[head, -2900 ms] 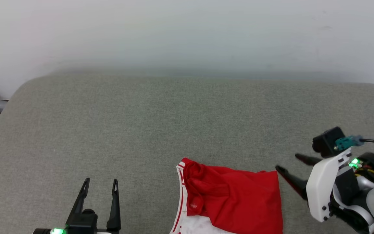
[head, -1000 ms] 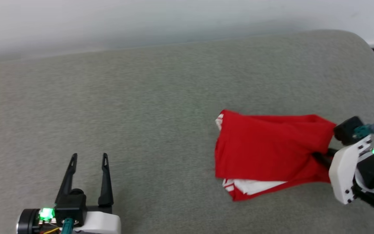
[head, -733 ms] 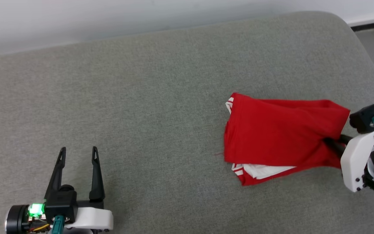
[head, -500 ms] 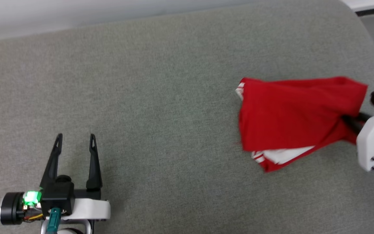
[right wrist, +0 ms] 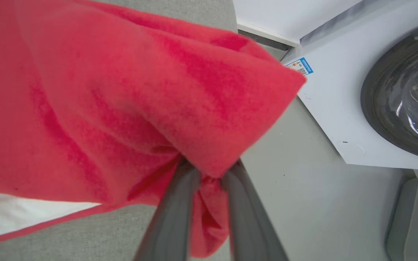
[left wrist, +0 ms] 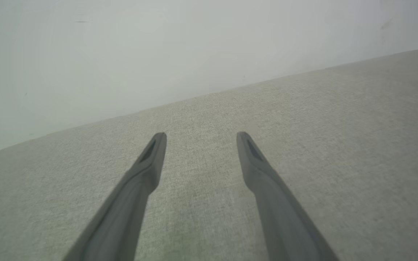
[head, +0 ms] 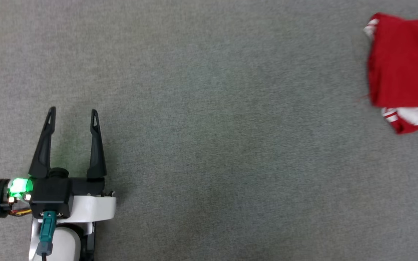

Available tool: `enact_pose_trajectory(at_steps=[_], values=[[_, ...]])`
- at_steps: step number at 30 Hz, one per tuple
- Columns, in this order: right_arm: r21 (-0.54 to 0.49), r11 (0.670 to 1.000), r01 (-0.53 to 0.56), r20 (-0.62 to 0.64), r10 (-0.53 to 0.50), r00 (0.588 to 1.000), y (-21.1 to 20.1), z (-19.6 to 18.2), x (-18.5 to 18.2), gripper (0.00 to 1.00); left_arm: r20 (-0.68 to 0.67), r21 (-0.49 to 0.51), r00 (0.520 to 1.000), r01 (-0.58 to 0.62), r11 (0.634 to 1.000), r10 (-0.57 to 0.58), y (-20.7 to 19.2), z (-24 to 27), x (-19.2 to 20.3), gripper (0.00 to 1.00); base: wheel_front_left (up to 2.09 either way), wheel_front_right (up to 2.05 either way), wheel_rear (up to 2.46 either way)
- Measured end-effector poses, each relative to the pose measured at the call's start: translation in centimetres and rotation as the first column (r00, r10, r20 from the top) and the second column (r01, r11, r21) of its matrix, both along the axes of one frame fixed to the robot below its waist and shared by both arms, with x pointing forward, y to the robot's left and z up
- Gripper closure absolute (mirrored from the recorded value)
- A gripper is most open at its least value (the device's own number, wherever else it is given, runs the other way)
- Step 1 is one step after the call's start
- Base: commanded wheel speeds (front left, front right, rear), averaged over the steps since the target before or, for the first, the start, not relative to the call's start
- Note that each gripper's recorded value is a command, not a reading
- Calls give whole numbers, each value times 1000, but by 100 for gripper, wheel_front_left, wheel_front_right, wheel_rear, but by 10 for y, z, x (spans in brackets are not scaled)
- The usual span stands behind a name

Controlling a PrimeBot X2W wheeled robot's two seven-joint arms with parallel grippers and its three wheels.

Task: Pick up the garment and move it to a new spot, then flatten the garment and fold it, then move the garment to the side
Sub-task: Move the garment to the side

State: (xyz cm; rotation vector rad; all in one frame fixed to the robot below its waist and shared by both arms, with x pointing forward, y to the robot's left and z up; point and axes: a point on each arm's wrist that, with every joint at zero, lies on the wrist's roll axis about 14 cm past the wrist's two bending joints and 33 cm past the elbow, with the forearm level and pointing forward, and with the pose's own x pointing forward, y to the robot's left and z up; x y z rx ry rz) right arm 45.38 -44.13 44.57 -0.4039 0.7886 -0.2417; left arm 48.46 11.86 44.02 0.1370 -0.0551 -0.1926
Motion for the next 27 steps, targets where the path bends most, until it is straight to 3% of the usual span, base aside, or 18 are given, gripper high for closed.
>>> enact_pose_trajectory(at_steps=[13, 14, 15, 21, 27], values=[[-39, 994, 105, 3, -105, 994, -32, -16, 20, 100, -21, 21, 999, -28, 999, 29, 10, -17, 7, 0, 0, 0, 0], [-29, 992, 121, 1, -121, 993, -32, -18, 18, 76, -19, 20, 999, -28, 999, 29, 10, -16, 7, 0, 0, 0, 0], [-21, 992, 126, 3, -126, 992, -31, -19, 18, 0, -17, 20, 999, -29, 999, 30, 10, -15, 7, 0, 0, 0, 0], [-50, 994, 98, 77, -94, 993, -29, 3, 19, 0, 3, 16, 999, -49, 999, 49, 13, 1, -2, 0, 0, 0, 0], [-1, 1000, 3, 257, -3, 966, 4, 40, 26, 0, 12, 13, 997, -74, 997, 74, 19, 21, -25, 0, 0, 0, 0]])
